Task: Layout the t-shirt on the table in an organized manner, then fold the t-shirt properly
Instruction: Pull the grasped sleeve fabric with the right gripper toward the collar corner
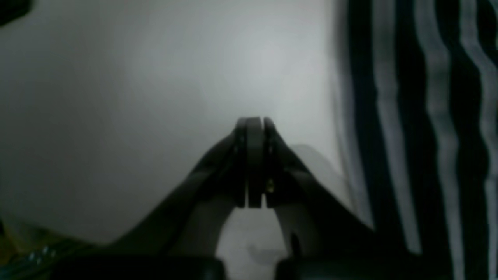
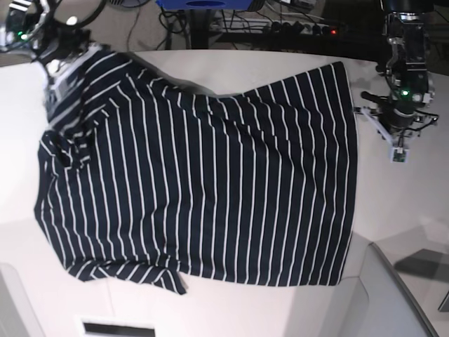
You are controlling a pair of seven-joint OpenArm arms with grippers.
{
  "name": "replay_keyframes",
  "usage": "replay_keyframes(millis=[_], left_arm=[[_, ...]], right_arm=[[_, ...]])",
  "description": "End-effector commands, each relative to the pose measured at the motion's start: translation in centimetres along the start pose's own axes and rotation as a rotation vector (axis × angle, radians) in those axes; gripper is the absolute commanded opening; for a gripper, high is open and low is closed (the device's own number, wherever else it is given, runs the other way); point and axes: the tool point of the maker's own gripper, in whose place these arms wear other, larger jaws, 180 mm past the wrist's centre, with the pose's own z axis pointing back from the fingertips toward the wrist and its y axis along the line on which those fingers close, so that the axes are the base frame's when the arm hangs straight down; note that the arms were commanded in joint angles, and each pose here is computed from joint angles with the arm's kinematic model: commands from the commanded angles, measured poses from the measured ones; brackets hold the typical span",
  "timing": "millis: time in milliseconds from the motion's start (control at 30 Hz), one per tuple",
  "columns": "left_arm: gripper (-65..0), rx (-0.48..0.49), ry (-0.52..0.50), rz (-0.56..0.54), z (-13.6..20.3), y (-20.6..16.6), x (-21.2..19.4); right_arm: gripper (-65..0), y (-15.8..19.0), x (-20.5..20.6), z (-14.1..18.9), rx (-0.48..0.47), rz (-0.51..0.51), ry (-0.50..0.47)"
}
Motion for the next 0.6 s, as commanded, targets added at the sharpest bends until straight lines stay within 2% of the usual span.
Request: replay_keyframes(millis=[0,133,267,433,500,567], left_arm=[[-65.0,0.015,-0.047,-0.012,0.0,0.5,2.0],[-65.0,-0.020,-0.041,-0.032,-0.9,-1.0,2.5],[-65.0,-0.024,-0.042,-0.040,-1.2,-1.2,2.8],[-65.0,-0.028,-0.052,-0.053,-0.6,-1.5,2.8],[-65.0,-0.037,-0.046,-0.065,-0.1,-1.9,2.0],[-65.0,-0.043,-0.051,-0.078,0.6,-2.2,1.7]], right_arm=[[-63.6,0.7,0.5,0.2,0.019,-0.007,-0.024],[-63.5,2.5,-0.8,-0.2,0.062,-0.024,0.052],[-61.1,4.3,-0.8,0.4,0.176,-0.053,0.075],[-48.3,3.7,0.7,4.0,0.235,-0.122,-0.017],[-45.8,3.0,1.4,5.0,0.232,-0.141,-0.060],[-45.3,0.9,1.9,5.6,0.182,-0.177,-0.091]])
